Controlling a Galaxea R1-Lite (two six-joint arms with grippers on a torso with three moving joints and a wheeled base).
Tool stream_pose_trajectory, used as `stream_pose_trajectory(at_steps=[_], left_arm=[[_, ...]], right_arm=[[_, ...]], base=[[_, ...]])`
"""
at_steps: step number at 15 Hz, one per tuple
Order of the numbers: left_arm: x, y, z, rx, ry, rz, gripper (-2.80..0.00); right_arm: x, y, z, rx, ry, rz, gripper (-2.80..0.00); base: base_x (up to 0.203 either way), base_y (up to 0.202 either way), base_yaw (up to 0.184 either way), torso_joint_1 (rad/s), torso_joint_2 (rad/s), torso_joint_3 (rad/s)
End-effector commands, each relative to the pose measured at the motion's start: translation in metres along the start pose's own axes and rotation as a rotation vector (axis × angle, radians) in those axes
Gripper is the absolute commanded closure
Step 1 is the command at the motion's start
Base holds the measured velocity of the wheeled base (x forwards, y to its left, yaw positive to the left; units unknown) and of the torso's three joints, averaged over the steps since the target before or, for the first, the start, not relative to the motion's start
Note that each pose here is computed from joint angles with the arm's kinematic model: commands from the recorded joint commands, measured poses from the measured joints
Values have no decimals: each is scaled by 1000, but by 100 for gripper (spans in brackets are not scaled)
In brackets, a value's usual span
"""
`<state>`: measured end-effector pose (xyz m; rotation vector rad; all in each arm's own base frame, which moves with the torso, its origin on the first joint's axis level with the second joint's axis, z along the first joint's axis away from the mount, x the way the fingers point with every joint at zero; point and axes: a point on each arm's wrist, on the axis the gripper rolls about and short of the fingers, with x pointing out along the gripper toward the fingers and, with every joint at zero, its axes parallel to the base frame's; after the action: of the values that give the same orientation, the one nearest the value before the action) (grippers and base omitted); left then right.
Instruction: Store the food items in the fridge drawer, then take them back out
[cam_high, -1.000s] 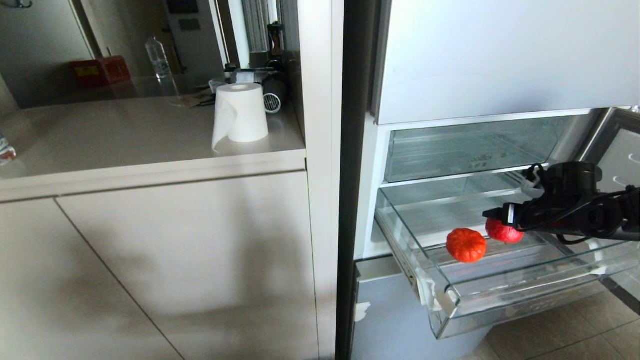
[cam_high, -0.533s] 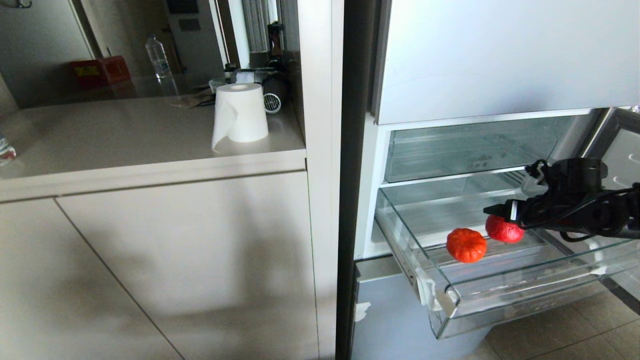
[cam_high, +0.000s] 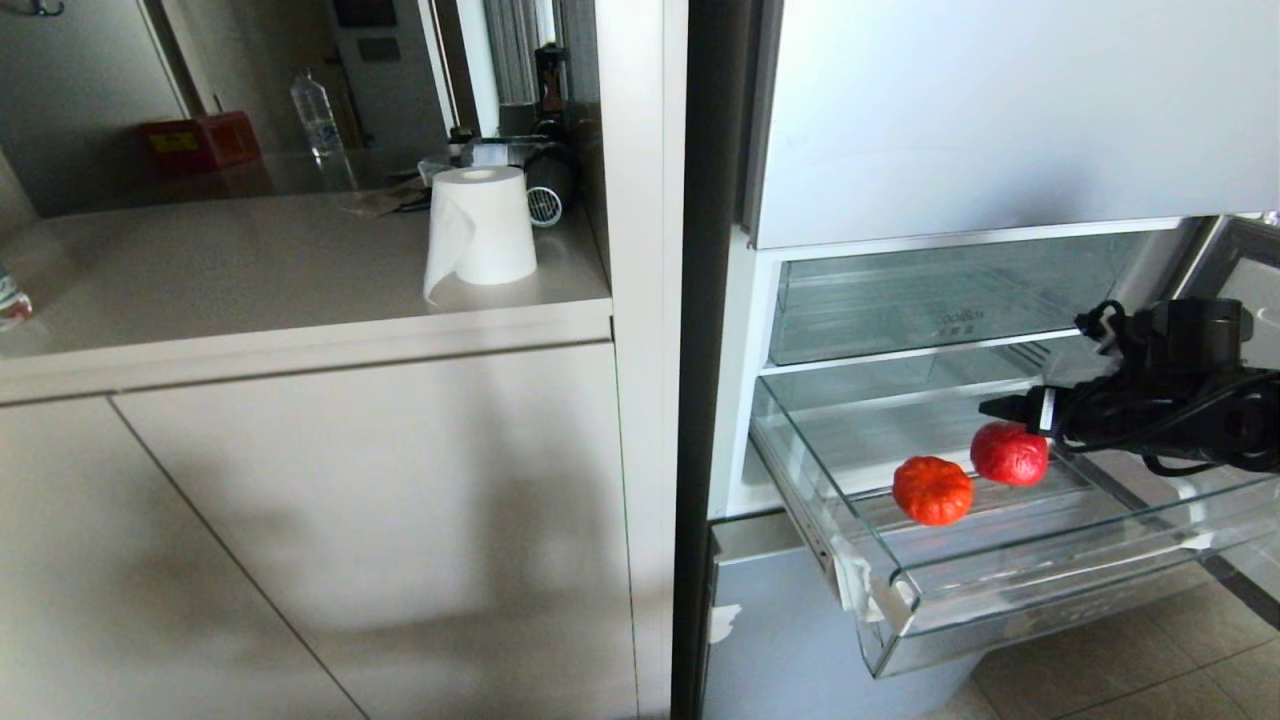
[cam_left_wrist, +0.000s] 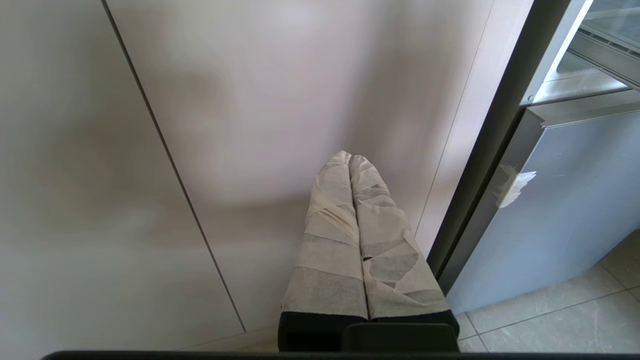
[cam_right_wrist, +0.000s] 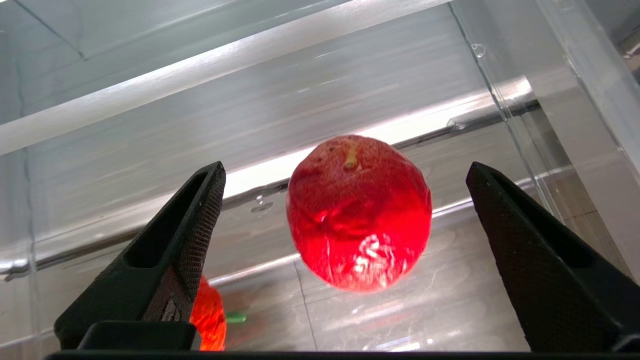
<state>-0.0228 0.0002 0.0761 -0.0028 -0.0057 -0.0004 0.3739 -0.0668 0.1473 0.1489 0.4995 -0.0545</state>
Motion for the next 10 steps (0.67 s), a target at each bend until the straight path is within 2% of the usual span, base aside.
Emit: stream_pose_trajectory(at_steps=[1,5,6,10], left_arm=[[0,0,0,0,1,0,0],[0,0,0,0,1,0,0],[0,0,0,0,1,0,0],[0,0,0,0,1,0,0]], right_arm=[[-7,2,4,-4,-16,4,-280],[-16,3,4,-4,-23,4,-280],[-20,3,4,-4,-24,4,0],[-53,8,2,6,-49,6,0]], base=[[0,0,0,0,0,0],[0,0,0,0,0,0],[0,0,0,0,0,0],[0,0,0,0,0,0]])
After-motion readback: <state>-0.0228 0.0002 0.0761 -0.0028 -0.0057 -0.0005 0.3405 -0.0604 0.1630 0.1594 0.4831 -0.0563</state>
